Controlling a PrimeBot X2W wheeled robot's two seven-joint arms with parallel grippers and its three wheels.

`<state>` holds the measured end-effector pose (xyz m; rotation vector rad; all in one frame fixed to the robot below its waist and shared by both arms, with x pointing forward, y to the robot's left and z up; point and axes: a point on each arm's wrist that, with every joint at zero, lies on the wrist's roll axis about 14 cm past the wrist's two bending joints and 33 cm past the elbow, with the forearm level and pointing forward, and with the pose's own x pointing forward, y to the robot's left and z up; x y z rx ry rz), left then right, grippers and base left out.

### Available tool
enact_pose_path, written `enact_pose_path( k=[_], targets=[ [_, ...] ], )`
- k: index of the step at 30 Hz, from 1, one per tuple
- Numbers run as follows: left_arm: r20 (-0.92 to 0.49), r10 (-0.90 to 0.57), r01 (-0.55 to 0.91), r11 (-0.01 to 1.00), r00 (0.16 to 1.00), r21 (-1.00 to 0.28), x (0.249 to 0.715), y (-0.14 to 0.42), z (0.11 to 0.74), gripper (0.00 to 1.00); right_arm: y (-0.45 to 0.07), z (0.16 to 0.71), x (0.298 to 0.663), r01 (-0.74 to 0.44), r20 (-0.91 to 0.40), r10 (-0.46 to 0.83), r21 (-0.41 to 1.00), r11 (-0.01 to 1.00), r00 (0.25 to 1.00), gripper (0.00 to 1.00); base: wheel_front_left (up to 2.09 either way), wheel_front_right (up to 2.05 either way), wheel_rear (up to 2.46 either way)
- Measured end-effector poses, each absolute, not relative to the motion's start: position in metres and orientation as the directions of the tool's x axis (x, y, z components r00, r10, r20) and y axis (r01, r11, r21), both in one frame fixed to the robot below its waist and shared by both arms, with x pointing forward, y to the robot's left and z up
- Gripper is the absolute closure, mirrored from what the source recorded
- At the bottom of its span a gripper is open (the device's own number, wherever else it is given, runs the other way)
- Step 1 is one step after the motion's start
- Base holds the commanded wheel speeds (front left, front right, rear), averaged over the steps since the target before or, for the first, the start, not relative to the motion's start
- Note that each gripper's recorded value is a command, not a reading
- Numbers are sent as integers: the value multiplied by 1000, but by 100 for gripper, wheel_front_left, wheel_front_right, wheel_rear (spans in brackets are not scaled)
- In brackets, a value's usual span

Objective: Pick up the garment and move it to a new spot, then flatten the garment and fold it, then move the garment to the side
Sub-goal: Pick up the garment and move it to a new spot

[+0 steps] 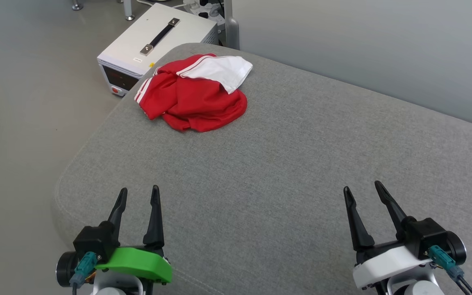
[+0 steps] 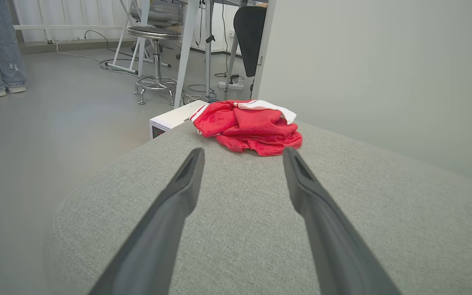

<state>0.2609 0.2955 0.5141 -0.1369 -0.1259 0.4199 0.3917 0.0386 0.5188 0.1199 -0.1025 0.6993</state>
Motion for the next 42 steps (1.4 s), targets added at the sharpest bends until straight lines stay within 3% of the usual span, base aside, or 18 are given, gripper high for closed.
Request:
enact_pose_path(
  k=[10,18,26,33,42],
  targets=[
    [74,381,-369,919,922,-137,292,301,511,0,26,511,412,-610,131,601,50,791,789,0,0,0,0],
    [18,284,-284,959,959,-15,370,324,504,0,-2,490,439,-558,101,553,22,830,827,0,0,0,0],
    [-208,134,-118,989,969,87,465,332,493,0,-28,480,465,-503,96,499,14,864,861,0,0,0,0],
    [-470,137,-90,989,872,121,514,359,464,0,-46,451,475,-462,40,461,29,886,886,0,0,0,0],
    [-758,96,-95,994,645,46,536,357,392,0,-74,415,479,-396,-40,397,26,918,917,0,0,0,0]
  ],
)
